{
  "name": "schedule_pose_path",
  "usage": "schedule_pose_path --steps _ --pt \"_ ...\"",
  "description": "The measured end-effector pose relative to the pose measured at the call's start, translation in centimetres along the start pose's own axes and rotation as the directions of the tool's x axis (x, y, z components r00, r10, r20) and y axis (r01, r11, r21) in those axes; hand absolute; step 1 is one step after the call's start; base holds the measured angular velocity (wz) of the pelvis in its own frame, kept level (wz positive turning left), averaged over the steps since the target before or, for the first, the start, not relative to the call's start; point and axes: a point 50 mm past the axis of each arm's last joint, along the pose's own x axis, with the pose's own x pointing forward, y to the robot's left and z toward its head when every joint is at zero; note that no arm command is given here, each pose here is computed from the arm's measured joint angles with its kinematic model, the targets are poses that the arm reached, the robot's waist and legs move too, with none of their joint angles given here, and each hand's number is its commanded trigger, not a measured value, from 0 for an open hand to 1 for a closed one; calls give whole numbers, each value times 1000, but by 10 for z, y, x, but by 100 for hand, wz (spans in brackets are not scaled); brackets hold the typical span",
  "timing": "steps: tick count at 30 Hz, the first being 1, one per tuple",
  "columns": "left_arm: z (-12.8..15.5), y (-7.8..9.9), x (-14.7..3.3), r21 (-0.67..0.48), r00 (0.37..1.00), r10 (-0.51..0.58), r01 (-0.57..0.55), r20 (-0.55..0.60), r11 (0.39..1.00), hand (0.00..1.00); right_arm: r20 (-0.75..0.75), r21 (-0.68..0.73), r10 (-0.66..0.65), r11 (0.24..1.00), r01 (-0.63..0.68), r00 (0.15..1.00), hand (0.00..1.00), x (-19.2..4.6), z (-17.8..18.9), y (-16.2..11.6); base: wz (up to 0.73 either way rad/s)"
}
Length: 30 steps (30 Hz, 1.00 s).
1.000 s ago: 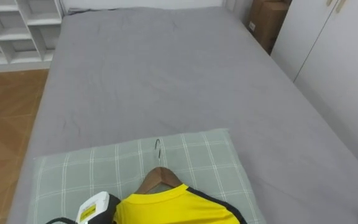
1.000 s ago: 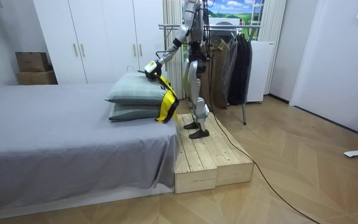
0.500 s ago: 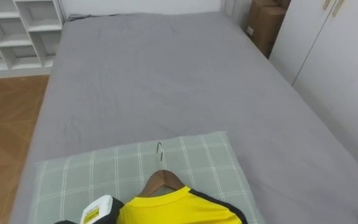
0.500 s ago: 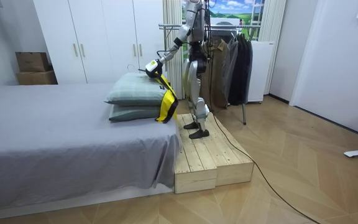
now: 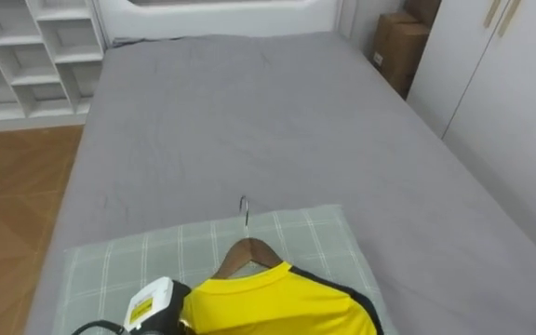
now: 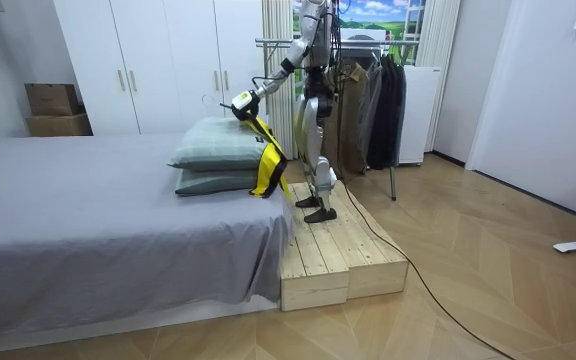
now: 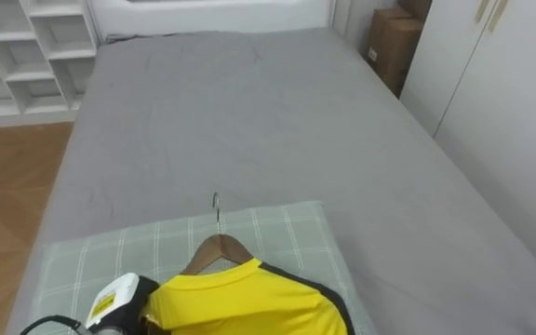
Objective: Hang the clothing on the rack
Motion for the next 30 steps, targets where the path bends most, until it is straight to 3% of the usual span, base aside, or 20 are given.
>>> schedule_pose_path --steps 14,21,30 --pt "16 26 -6 -90 972 197 -186 128 978 100 -31 10 -22 1000 22 999 0 0 -8 -3 4" --pt "23 57 -15 -162 922 340 -313 185 936 100 -45 31 -24 999 26 999 0 -1 -14 -4 1" --pt "14 69 -17 -183 903 405 -378 146 908 100 -61 56 -26 998 30 998 0 -1 -20 -8 0"
